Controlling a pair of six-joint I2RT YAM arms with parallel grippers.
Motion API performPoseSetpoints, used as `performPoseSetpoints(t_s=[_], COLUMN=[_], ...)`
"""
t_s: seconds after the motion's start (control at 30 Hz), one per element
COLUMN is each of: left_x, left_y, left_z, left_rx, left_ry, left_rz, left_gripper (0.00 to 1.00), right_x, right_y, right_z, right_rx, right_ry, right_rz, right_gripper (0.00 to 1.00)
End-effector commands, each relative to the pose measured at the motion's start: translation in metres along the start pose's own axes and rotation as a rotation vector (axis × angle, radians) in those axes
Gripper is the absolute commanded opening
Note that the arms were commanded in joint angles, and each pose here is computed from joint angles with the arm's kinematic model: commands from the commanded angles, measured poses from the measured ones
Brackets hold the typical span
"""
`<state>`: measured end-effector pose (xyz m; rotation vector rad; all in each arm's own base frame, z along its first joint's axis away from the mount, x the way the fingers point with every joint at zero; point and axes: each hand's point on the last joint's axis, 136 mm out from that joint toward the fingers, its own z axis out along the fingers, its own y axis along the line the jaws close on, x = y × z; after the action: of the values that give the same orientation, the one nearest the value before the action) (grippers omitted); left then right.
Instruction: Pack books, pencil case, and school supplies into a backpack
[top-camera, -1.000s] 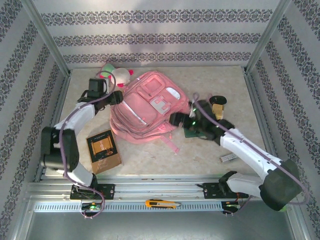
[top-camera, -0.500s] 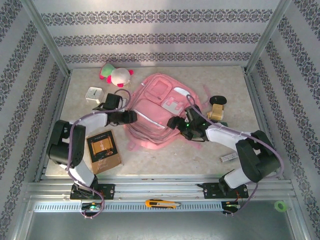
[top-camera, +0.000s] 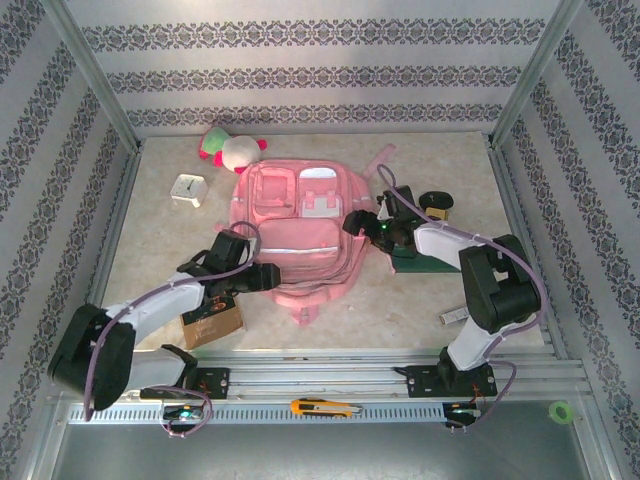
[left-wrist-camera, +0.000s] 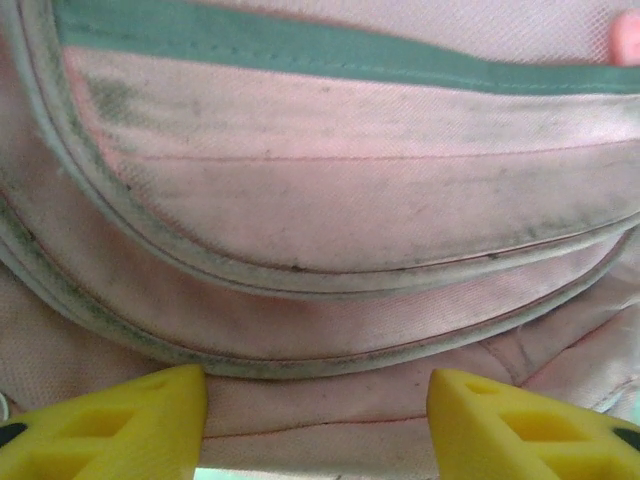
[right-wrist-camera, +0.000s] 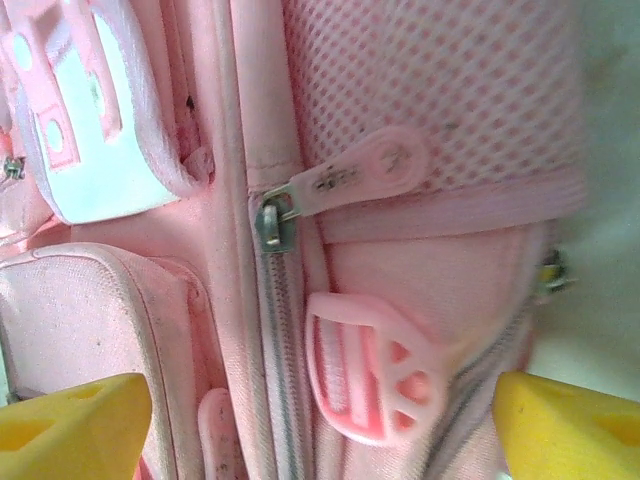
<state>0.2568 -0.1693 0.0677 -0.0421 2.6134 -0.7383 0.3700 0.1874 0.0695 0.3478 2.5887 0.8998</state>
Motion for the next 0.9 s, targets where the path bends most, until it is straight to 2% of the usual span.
performPoseSetpoints(t_s=[0.0,0.1,0.23,0.33,0.43,0.53,0.7,0.77,0.87], left_x=[-0.021,-0.05,-0.057,-0.044,-0.033,-0.042,-0.063,-0.062,-0.051], left_y=[-0.013,-0.042,-0.086,-0.103,-0.11,-0.104,-0.081,-0.061,-0.043], left_z=[-0.028,-0.056,-0.073,-0.066,-0.046,-0.015,0.029,0.047,0.07], left_rx=[-0.02,0.021,0.164,0.258,0.31,0.236,0.103,0.058,0.064], left_ry=[-0.092,-0.191,-0.204,-0.172,-0.13,-0.095,-0.055,0.011,0.112], left_rz=[0.089,0.296,0.735,1.055,1.289,1.405,1.461,1.464,1.445], left_gripper=[0.61,0.63,0.64,0.64,0.67,0.7,0.75,0.78,0.77], right_x=[-0.005,0.005,0.02,0.033,0.045,0.055,0.062,0.065,0.068], right_y=[0.018,0.025,0.027,0.026,0.02,0.015,0.014,0.014,0.014], right_z=[-0.045,-0.084,-0.123,-0.137,-0.141,-0.141,-0.139,-0.137,-0.135], right_rx=[0.003,0.013,-0.017,-0.062,-0.08,-0.102,-0.139,-0.146,-0.148], right_ry=[-0.055,-0.111,-0.19,-0.209,-0.209,-0.213,-0.241,-0.24,-0.242], right_rz=[-0.098,-0.125,-0.122,-0.12,-0.101,-0.066,-0.044,-0.052,-0.059], right_gripper=[0.89,0.89,0.88,0.88,0.87,0.87,0.87,0.87,0.87])
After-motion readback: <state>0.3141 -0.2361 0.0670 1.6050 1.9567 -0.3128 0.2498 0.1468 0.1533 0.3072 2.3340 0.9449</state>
